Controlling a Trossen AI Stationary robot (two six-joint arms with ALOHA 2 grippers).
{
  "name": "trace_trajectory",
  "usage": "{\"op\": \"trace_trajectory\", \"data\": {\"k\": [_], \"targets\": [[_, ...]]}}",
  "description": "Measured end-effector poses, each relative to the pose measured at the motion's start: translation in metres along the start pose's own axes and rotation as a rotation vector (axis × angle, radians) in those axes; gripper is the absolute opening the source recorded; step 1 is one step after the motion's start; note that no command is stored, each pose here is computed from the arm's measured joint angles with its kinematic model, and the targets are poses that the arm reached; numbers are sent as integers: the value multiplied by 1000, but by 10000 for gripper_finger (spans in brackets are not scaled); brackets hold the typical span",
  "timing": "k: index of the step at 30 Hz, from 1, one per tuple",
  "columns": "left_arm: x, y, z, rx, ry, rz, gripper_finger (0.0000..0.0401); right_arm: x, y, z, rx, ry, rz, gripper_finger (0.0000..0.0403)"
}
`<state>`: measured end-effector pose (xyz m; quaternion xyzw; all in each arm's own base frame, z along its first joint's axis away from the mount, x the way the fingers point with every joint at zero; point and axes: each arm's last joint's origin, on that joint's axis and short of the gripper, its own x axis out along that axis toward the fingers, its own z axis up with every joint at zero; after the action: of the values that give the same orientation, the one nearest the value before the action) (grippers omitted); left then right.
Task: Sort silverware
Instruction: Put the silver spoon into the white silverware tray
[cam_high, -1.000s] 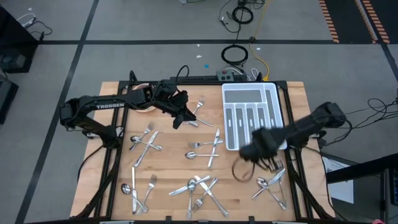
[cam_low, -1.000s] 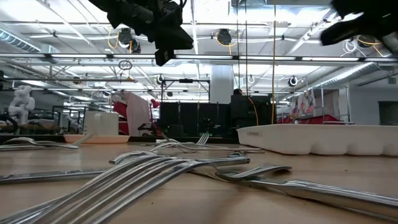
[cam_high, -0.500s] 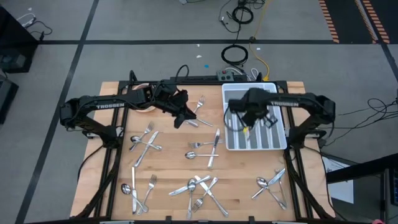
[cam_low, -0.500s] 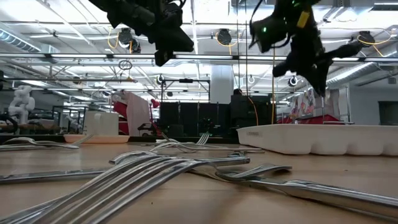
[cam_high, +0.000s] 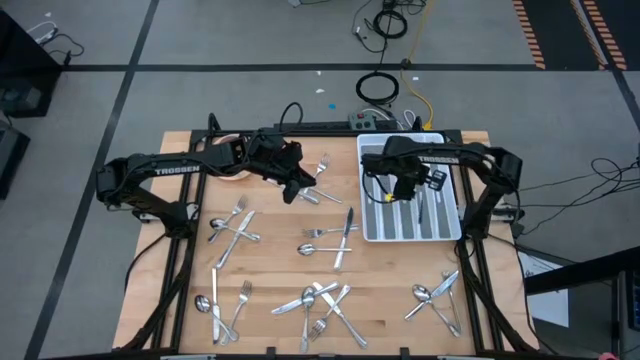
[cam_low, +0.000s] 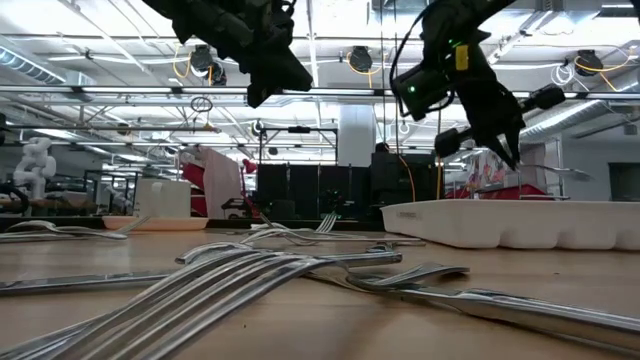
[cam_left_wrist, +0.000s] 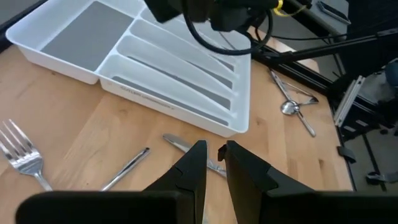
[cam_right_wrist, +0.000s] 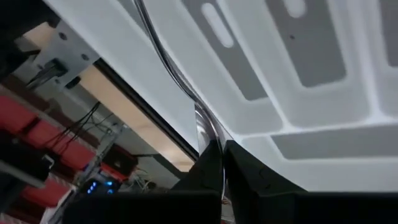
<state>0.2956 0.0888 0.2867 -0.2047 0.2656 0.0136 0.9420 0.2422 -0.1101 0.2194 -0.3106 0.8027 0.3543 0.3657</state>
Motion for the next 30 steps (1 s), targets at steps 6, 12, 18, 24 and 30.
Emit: {"op": "trace_trajectory", "data": {"k": [6,12,18,24,30], "targets": [[0,0,0,1,-1,3,65,17,-5,8,-45,0,60,0],[0,0,0,1,-1,3,65,39,-2,16,-90,-2,93,0],[0,0,0,1,-1,4,65,57,-12,27,-40,-34,-23,0],[0,0,0,1,-1,4,65,71,-5,33,-80,-25,20,0],[0,0,0,1,-3,9,65,79,-4,37,0,-29,7,2]]}}
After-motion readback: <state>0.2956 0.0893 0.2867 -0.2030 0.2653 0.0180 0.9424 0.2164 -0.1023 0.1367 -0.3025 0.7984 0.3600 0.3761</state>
